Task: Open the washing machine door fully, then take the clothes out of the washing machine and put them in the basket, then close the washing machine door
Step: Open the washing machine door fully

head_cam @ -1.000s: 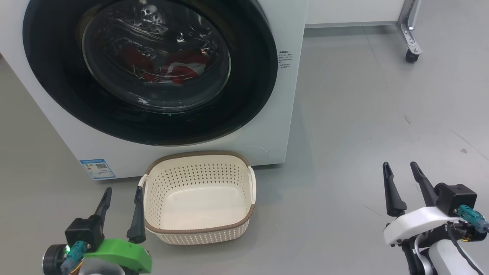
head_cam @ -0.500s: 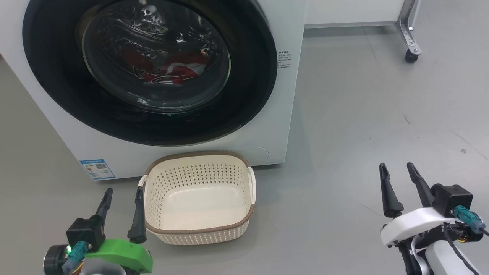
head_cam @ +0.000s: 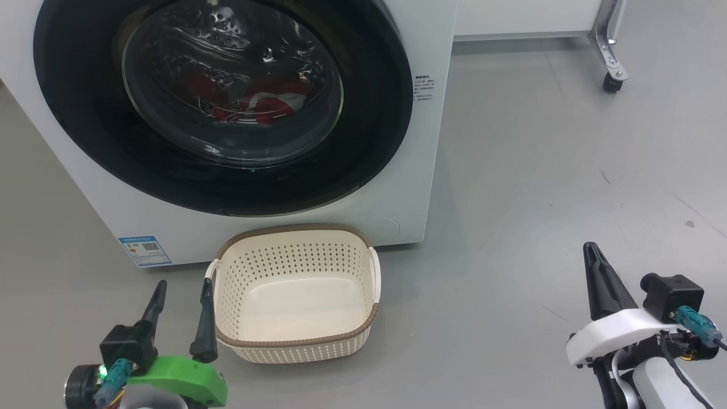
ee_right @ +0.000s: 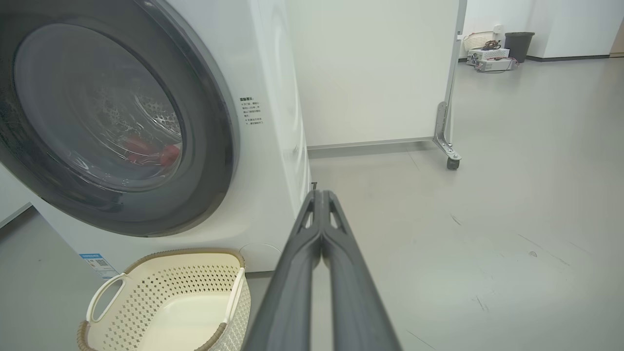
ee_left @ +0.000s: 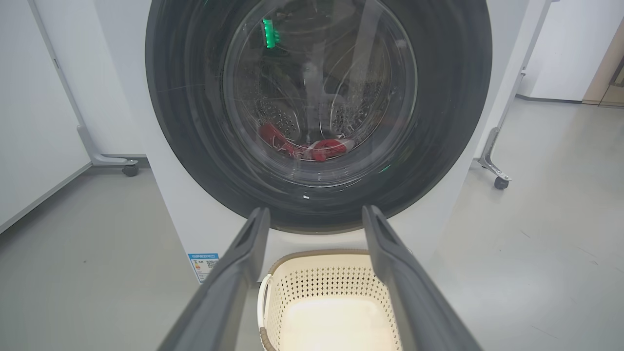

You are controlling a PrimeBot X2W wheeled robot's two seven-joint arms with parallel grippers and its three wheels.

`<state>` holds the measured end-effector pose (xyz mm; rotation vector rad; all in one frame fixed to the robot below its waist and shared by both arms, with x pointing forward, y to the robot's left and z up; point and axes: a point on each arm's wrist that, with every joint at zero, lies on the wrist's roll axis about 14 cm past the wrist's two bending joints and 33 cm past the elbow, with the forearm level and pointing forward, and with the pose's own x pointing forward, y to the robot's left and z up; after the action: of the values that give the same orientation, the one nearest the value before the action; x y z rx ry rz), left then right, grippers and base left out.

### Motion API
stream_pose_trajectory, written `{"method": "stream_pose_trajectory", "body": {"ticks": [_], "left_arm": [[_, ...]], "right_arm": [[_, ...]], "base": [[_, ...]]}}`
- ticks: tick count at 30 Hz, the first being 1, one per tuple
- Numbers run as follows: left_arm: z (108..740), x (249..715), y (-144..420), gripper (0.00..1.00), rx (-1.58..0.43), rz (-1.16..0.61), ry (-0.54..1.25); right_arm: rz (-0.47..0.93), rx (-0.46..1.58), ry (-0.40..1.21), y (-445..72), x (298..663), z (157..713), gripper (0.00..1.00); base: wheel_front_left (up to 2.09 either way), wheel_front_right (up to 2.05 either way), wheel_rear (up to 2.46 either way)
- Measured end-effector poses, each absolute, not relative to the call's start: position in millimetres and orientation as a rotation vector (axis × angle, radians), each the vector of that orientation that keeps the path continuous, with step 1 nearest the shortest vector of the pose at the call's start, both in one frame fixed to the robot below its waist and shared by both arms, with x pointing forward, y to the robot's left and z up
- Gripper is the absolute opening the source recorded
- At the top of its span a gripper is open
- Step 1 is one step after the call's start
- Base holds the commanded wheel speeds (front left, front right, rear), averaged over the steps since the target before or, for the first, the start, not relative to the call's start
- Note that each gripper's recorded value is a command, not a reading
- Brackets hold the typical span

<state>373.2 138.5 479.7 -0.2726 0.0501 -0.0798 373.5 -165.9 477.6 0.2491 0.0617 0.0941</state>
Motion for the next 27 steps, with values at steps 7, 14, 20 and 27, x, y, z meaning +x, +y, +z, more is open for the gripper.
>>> {"method": "stream_pose_trajectory", "body": {"ticks": [7,14,20,27], "left_arm": [[479,374,139,1.0,-0.273,-0.077,0.053],[475,375,139,1.0,-0.275,-0.073,0.064],[474,380,139,1.0,-0.275,-0.073,0.063],[472,387,139,1.0,-0.279,-0.068,0.066]], "right_arm": [[0.096,0.264,0.062,-165,374,477,0.0],[0.07,0.36,0.064,-168,379,476,0.0],[0.034,0.509,0.04,-173,392,481,0.0],[-0.017,0.784,0.062,-172,406,474,0.0]], "base": [[0.0,0.0,0.0],[0.0,0.0,0.0],[0.0,0.0,0.0],[0.0,0.0,0.0]]}}
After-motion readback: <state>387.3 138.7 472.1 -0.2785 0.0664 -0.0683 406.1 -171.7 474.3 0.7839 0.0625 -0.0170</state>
